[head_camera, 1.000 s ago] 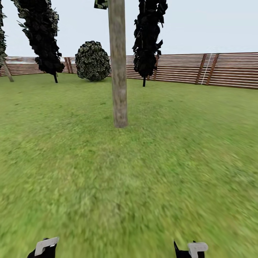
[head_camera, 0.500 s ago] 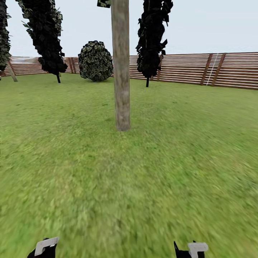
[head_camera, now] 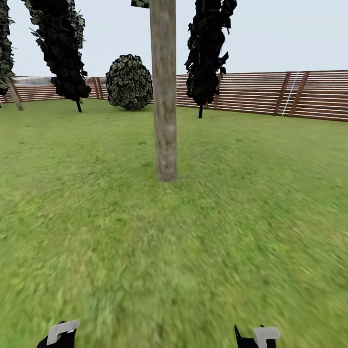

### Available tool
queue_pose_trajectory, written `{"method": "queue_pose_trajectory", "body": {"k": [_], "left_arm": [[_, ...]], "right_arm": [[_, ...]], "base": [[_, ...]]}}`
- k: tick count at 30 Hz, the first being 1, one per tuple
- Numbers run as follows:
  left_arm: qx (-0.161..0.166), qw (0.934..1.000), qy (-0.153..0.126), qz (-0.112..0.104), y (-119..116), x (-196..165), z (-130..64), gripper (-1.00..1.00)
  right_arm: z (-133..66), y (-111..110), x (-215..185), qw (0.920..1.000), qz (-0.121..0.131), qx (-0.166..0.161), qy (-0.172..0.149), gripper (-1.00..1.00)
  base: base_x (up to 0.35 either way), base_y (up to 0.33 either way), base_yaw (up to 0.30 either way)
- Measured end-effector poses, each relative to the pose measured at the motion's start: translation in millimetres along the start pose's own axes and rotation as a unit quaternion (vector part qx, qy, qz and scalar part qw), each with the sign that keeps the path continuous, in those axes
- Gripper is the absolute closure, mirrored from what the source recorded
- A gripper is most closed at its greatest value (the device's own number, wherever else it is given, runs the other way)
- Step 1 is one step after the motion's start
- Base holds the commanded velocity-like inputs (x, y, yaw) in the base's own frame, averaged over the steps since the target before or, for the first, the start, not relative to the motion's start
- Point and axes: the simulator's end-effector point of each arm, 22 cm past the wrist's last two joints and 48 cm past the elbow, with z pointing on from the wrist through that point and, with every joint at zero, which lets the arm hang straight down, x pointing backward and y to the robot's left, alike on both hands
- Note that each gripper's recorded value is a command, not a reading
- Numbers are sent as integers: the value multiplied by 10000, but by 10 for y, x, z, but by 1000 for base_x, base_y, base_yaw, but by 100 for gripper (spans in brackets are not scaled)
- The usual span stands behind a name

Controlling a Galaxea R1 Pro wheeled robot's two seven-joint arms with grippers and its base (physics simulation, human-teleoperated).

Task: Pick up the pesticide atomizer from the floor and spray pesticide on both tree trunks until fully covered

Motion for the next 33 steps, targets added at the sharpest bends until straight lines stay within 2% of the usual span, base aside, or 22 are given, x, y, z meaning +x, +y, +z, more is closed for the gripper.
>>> {"method": "queue_pose_trajectory", "body": {"k": [21, 28, 33], "left_arm": [[-3, 10000, 10, 0, 1, 5, 0, 100], [-4, 10000, 8, 2, 3, 4, -1, 100], [-4, 10000, 11, 1, 3, 7, -2, 100]], "right_arm": [[0, 2, 0, 10000, -5, -3, 0, -100], [1, 4, 0, 10000, -2, -4, 0, -100], [0, 4, 0, 10000, -3, -4, 0, -100]], "base": [[336, 0, 2], [336, 0, 185], [336, 0, 46]]}}
